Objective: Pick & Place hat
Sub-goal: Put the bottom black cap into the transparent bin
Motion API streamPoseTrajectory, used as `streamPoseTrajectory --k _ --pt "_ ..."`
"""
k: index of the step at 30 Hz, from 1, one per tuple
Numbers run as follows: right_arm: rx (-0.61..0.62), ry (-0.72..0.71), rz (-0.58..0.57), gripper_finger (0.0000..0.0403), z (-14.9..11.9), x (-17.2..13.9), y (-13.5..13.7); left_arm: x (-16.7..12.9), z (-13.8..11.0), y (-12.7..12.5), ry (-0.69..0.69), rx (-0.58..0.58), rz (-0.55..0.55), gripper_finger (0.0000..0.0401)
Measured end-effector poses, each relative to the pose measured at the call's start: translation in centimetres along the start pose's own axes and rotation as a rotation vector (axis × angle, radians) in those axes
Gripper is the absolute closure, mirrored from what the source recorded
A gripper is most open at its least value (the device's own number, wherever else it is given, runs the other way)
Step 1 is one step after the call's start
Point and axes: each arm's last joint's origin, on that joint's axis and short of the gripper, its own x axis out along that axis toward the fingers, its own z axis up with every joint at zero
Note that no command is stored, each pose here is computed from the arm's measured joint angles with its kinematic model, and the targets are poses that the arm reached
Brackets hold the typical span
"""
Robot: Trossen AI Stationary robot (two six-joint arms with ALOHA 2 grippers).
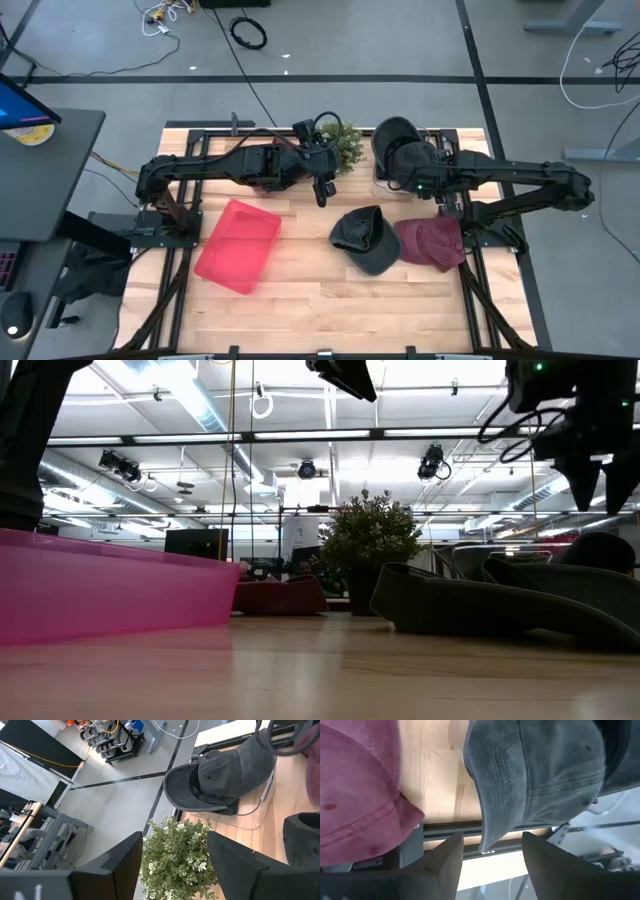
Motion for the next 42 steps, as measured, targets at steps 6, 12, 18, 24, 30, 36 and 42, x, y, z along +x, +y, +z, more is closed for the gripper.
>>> streamPoseTrajectory --k 6,12,18,24,30,36,42 --pt "0.016 0.048 -0.006 0.0197 0.0 2.1 0.8 0.0 0.0 0.0 0.000 0.000 0.000 0.0174" --pt "0.044 0.093 -0.100 0.0197 0.0 3.8 1.3 0.0 0.0 0.0 -0.001 -0.025 -0.002 0.0174" --pt "0.071 0.084 -0.130 0.0197 0.2 4.4 1.1 0.0 0.0 -0.1 -0.010 -0.031 -0.035 0.0174" --pt "0.099 0.079 -0.130 0.0245 0.2 4.6 0.8 0.0 0.0 -0.1 -0.010 -0.033 -0.035 0.0174" --pt "0.081 0.117 -0.138 0.0380 -0.2 4.5 0.7 0.0 0.0 -0.1 -0.010 -0.033 -0.035 0.0174" --pt "0.083 0.108 -0.147 0.0394 -0.3 2.5 -0.1 0.0 0.0 -0.1 -0.010 -0.033 -0.035 0.0174" --pt "0.083 0.019 -0.164 0.0398 -0.5 -1.6 -1.8 0.0 0.0 -0.1 -0.009 -0.033 -0.034 0.0174"
